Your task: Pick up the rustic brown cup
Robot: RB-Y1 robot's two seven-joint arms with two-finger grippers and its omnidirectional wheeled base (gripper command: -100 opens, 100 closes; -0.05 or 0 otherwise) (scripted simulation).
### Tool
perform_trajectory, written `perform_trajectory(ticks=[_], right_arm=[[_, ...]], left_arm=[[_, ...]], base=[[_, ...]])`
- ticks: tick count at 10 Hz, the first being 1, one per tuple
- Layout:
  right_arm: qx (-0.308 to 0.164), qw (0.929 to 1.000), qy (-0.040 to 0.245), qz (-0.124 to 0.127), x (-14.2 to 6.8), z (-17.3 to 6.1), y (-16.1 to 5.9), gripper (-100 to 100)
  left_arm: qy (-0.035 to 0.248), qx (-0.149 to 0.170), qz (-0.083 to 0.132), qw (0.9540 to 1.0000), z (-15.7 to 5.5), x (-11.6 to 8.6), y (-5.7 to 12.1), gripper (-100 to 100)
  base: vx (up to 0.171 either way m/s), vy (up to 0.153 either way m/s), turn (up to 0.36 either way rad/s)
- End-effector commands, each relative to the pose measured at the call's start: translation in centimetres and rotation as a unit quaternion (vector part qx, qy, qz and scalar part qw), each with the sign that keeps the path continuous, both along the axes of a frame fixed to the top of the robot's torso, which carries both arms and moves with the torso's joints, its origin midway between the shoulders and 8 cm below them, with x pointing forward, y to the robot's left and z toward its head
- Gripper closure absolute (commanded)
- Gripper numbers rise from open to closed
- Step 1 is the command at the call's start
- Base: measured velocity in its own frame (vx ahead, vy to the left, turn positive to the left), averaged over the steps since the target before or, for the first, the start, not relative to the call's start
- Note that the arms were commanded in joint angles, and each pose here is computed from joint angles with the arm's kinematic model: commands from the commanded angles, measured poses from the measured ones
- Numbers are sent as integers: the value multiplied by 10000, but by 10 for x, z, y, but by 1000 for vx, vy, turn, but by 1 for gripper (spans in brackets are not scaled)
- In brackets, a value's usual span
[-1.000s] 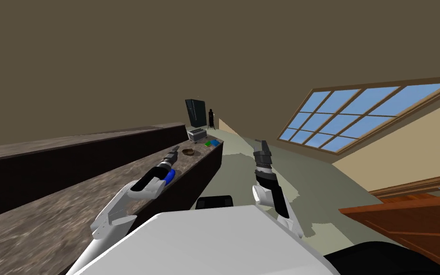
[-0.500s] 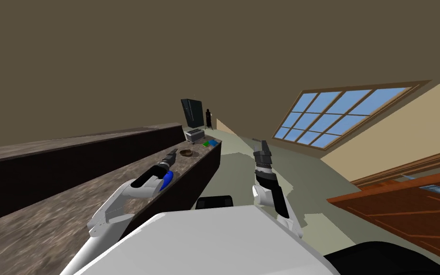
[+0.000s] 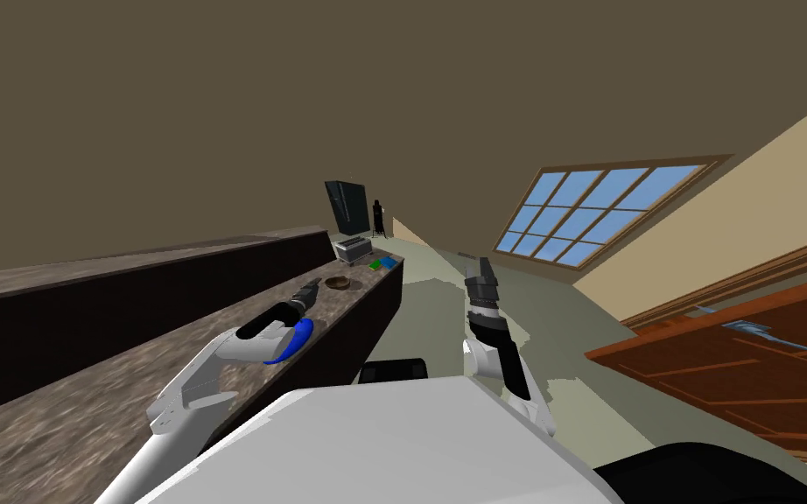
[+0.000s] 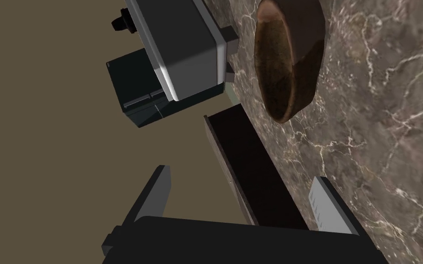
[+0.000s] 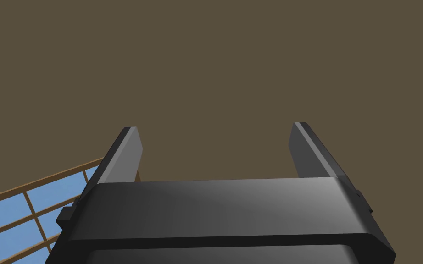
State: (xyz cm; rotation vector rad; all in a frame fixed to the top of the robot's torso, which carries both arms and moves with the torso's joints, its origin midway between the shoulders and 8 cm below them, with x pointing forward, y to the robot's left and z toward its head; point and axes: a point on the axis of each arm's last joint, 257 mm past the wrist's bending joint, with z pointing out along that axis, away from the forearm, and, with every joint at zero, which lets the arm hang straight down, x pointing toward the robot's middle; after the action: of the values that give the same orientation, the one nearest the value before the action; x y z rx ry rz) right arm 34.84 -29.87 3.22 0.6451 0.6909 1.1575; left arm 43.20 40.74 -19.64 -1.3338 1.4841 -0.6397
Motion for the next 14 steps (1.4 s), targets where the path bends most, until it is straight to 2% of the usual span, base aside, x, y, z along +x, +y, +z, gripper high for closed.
perform_trajectory(ticks=[1, 4, 8, 14], right_arm=[[0, 10000, 0, 0, 0, 0, 0, 0], [0, 10000, 0, 0, 0, 0, 0, 0], [0, 10000, 0, 0, 0, 0, 0, 0], [0, 10000, 0, 0, 0, 0, 0, 0]], left_arm=[[255, -58, 121, 9996, -12, -6, 10, -100], [699, -142, 310, 9970, -31, -18, 23, -100], [1232, -297, 552, 9904, -51, -37, 40, -100], [1999, -550, 882, 9743, -77, -69, 60, -100]], base=[[29, 15, -84], [29, 14, -87], [42, 16, -84], [46, 12, -79]])
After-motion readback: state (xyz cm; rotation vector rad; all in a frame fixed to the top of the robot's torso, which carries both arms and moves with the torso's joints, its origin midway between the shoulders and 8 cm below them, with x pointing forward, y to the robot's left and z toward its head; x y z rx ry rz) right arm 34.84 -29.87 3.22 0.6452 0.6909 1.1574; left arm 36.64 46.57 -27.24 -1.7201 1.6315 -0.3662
